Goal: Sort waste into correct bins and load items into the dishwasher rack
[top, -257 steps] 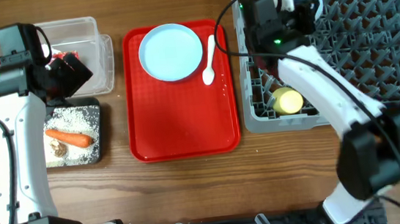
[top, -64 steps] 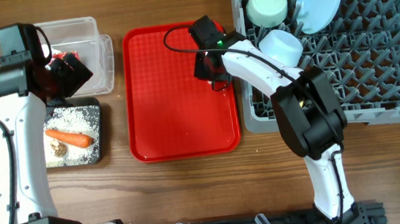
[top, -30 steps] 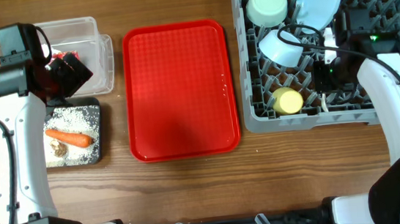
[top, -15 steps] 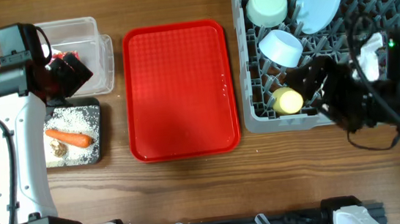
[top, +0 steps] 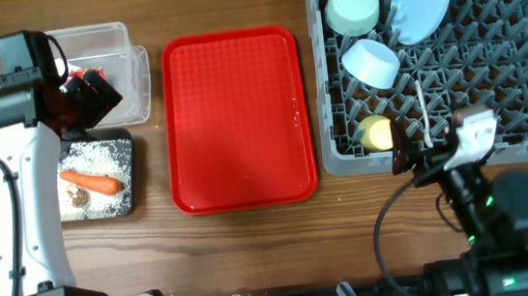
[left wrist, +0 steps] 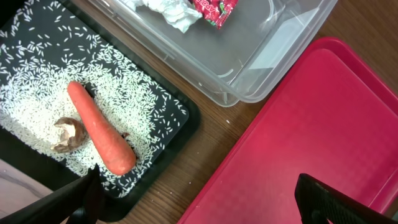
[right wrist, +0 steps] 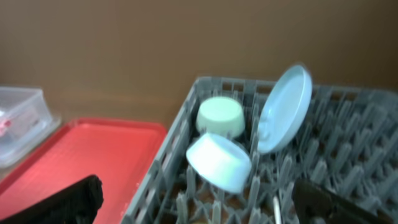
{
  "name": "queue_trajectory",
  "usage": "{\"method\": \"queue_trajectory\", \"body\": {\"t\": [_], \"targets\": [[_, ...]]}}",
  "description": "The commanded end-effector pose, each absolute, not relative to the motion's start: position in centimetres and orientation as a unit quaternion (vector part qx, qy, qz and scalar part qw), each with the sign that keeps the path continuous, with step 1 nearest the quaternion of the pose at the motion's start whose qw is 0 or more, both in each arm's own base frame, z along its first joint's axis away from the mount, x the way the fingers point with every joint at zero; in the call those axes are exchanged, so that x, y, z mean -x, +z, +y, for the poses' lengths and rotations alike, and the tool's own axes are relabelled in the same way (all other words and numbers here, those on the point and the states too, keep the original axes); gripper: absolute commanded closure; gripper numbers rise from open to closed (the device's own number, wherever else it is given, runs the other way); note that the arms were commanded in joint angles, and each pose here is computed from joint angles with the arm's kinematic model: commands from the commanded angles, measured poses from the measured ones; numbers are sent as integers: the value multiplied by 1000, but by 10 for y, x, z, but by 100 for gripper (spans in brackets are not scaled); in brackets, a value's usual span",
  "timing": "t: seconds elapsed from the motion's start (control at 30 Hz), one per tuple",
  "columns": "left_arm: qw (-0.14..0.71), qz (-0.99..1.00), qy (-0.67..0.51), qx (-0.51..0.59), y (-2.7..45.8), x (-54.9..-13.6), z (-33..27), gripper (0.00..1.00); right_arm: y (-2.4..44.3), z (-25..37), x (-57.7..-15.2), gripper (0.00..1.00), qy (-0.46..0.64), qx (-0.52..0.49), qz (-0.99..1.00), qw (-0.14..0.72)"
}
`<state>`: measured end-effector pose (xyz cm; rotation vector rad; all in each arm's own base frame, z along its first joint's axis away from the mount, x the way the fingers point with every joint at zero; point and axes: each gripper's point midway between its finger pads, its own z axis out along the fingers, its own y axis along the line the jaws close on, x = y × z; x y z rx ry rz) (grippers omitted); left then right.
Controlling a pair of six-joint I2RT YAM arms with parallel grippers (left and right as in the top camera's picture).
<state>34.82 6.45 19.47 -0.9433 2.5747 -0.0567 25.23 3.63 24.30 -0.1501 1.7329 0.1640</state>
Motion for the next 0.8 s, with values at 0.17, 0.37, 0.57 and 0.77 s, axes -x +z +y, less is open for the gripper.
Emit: {"method": "queue_trajectory", "body": {"t": [0.17,0.37,0.57,0.77], "targets": [[206,919,-15,336,199,-348,68,0,170,19,-247,0,53,14,717,695],[206,919,-15,336,199,-348,68,0,176,19,-246,0,43,24,705,707],[206,919,-15,336,199,-348,68,0,176,19,-246,0,43,24,706,707],[206,919,-15,336,199,-348,68,0,176,19,-246,0,43,24,706,707]]}}
